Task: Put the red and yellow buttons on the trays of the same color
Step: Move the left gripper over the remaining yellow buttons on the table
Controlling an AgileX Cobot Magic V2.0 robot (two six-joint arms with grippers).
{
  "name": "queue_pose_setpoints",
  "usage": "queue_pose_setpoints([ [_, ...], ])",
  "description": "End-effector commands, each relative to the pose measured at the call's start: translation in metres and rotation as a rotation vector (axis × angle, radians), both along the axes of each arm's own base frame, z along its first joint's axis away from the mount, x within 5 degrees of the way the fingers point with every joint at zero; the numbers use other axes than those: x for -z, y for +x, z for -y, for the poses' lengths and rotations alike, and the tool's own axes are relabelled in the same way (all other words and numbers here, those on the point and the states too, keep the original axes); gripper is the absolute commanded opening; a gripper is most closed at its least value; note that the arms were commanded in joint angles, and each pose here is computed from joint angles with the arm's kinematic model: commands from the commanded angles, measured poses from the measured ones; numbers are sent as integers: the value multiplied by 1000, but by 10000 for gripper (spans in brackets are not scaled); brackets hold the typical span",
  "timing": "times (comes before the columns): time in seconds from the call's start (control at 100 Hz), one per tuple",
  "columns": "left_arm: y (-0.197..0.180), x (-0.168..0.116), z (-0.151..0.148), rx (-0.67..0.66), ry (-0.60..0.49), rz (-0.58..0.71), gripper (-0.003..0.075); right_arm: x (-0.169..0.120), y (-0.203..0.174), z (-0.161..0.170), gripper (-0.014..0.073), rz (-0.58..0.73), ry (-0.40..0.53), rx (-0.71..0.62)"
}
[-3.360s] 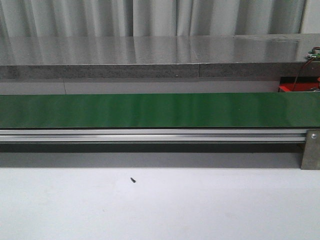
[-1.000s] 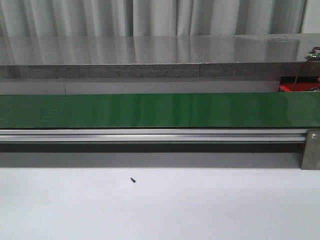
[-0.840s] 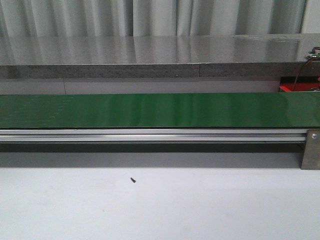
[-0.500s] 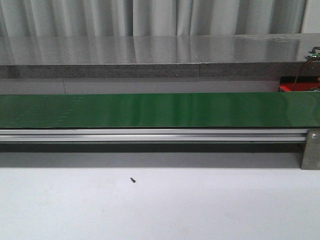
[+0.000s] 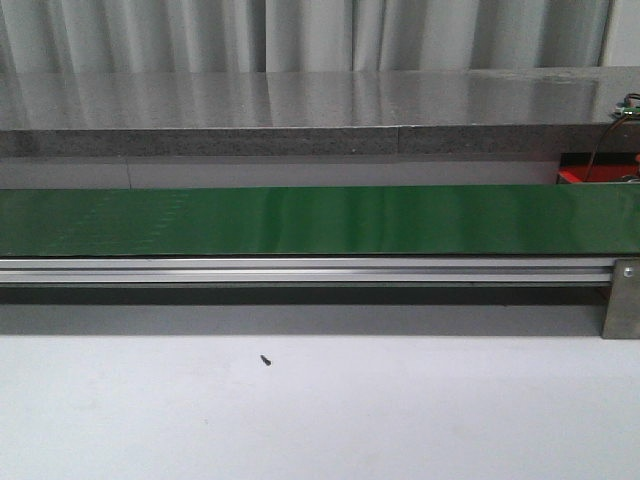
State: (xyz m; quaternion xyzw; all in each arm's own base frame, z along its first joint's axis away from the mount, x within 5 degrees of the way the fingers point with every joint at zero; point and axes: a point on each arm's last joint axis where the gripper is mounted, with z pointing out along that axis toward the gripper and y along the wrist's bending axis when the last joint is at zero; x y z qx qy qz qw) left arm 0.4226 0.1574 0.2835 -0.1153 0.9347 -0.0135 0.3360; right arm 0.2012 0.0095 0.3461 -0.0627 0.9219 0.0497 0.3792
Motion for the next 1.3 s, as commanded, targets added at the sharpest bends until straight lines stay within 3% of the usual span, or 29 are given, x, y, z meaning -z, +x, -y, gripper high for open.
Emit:
queue_pose_setpoints([
  [0.0, -2, -38, 0, -33, 38, 150, 461, -16, 0, 1, -59, 102, -3, 11],
  [0.82, 17, -12, -9, -63, 14, 165, 461, -16, 0, 1, -59, 102, -3, 11],
  [1.29, 19, 24, -28, -102, -44, 59, 461, -16, 0, 1, -59, 102, -3, 12],
])
